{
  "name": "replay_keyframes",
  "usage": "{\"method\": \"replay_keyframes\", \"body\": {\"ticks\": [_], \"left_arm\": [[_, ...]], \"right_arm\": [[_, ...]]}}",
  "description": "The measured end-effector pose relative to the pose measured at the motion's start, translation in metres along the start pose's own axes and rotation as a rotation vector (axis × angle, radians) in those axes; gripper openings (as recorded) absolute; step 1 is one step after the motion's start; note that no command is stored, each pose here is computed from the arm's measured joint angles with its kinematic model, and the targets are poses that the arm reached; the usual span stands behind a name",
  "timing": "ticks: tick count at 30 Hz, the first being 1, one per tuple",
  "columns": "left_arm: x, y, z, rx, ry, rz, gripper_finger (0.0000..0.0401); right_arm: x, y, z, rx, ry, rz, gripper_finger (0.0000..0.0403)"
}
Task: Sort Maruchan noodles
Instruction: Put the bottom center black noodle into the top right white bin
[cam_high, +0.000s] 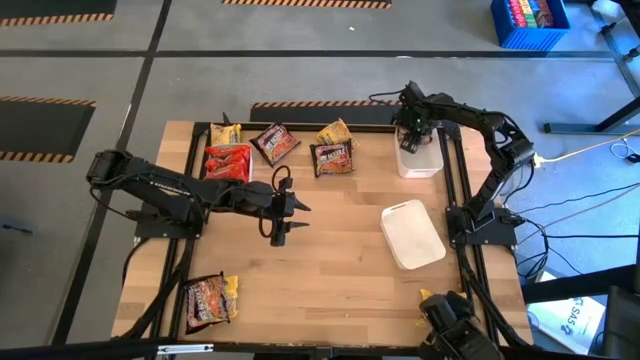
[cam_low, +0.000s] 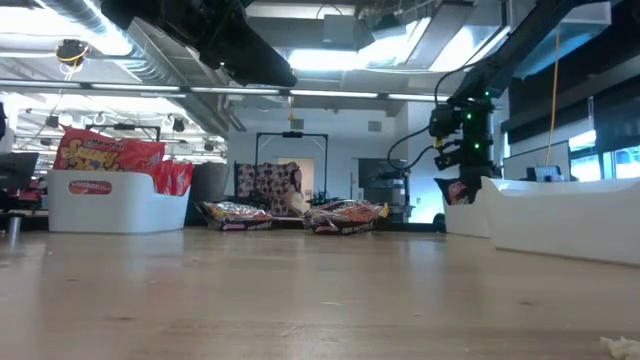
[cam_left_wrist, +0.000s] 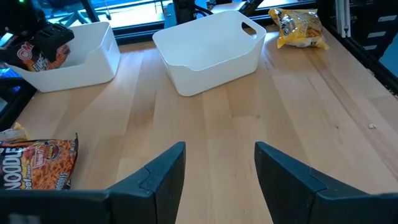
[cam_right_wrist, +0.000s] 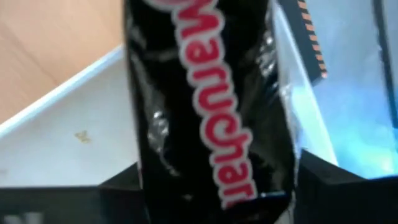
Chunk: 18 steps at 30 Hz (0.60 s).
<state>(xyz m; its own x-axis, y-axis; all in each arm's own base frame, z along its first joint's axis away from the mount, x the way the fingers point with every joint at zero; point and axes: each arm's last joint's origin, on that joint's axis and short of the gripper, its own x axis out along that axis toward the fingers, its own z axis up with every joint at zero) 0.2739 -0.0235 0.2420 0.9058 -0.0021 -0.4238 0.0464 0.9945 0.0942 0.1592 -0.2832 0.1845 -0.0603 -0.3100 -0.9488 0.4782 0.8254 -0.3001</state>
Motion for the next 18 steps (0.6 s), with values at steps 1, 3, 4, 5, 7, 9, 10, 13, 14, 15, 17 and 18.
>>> {"method": "replay_keyframes", "body": {"ticks": [1,3,4,5,7,9,10,13,14,15,17,18], "left_arm": [[0.000,0.000,0.000,0.000,0.000,0.000,0.0185],[0.000,0.000,0.000,0.000,0.000,0.000,0.0185],[0.000,0.000,0.000,0.000,0.000,0.000,0.0185],[0.000,0.000,0.000,0.000,0.000,0.000,0.0186],[0.000,0.000,0.000,0.000,0.000,0.000,0.0186],[0.000,0.000,0.000,0.000,0.000,0.000,0.0186],[0.000,0.000,0.000,0.000,0.000,0.000,0.0185],[0.000,0.000,0.000,0.000,0.000,0.000,0.0185],[0.000,0.000,0.000,0.000,0.000,0.000,0.0186],[0.000,0.000,0.000,0.000,0.001,0.000,0.0186],[0.000,0.000,0.000,0.000,0.000,0.000,0.0185],[0.000,0.000,0.000,0.000,0.000,-0.001,0.0185]], "right_arm": [[0.000,0.000,0.000,0.003,0.011,-0.017,0.0224],[0.000,-0.001,-0.001,0.006,0.020,-0.033,0.0242],[0.000,-0.001,-0.001,0.009,0.026,-0.043,0.0248],[0.000,-0.002,-0.001,0.016,0.035,-0.060,0.0253],[-0.001,0.001,0.001,0.021,0.057,-0.102,0.0257],[-0.002,0.002,0.002,0.013,0.075,-0.144,0.0259],[-0.003,0.004,0.003,0.006,0.088,-0.169,0.0259],[-0.005,0.008,0.006,-0.023,0.119,-0.243,0.0259],[-0.006,0.010,0.007,-0.033,0.121,-0.256,0.0259],[-0.006,0.010,0.008,-0.040,0.119,-0.259,0.0259],[-0.006,0.010,0.007,-0.055,0.120,-0.254,0.0259],[-0.006,0.010,0.007,-0.057,0.122,-0.253,0.0259]]}}
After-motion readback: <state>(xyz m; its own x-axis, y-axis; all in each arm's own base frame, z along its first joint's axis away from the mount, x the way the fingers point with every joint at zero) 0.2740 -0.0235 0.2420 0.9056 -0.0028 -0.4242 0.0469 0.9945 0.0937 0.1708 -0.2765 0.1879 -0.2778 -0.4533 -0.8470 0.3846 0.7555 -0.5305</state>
